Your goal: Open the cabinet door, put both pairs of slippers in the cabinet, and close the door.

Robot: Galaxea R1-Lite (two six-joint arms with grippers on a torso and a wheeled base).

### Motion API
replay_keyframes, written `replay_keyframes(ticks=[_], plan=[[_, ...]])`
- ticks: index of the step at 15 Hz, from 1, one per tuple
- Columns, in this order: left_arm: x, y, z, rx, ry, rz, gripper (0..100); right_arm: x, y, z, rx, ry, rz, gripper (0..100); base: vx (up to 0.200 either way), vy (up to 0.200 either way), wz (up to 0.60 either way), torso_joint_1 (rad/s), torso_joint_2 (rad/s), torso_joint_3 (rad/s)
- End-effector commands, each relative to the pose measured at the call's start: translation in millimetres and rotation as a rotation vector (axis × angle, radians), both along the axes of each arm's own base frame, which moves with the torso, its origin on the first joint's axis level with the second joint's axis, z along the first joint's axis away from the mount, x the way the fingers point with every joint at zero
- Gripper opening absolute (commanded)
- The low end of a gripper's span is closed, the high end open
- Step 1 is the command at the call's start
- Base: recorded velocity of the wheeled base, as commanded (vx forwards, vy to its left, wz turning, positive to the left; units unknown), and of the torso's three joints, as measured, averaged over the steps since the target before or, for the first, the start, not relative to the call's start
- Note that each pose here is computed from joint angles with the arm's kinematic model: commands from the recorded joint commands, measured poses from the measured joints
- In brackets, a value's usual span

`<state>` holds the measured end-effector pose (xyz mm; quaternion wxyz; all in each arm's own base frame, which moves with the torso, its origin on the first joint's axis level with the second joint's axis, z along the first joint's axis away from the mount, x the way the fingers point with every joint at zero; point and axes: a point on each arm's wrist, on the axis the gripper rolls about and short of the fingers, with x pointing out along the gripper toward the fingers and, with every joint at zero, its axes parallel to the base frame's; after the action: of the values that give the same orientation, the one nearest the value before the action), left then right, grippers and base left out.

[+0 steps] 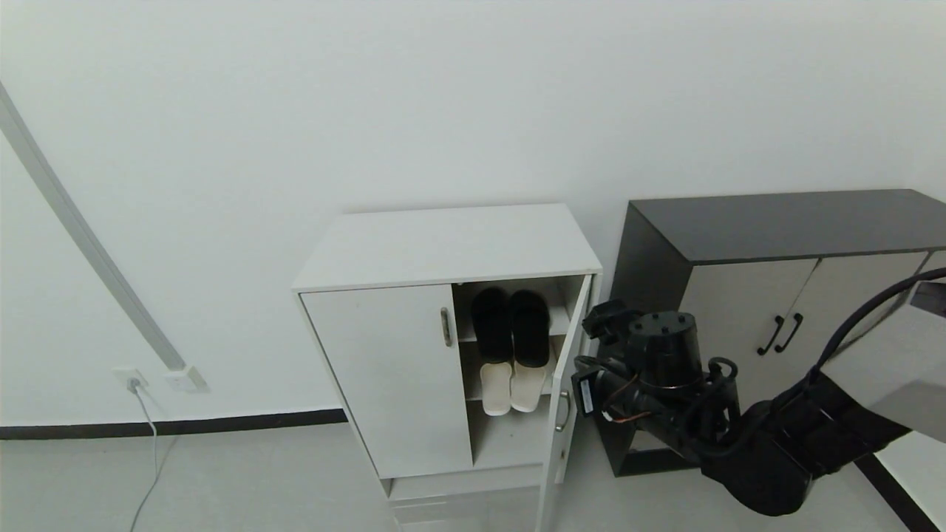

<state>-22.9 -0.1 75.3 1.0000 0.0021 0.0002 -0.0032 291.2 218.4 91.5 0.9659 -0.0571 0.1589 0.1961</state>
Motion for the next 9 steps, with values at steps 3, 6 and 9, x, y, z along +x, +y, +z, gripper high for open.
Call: replay_keyframes(ticks=[3,6,9], plan=[[0.1,0.0,0.0,0.000,0.001,0.000,0,7.5,1.2,-29.5,-0.044,0.059,-0.005,0,0.000,0.000,0.00,0.000,0.00,0.000],[0.1,0.0,0.0,0.000,0.001,0.000,0,20.3,9.4,-33.1,-0.026,0.039,-0.009,0,0.000,0.000,0.00,0.000,0.00,0.000],[0.1,0.0,0.0,0.000,0.001,0.000,0,31.7,15.0,-33.2,-0.011,0.016,-0.015,0,0.000,0.000,0.00,0.000,0.00,0.000]])
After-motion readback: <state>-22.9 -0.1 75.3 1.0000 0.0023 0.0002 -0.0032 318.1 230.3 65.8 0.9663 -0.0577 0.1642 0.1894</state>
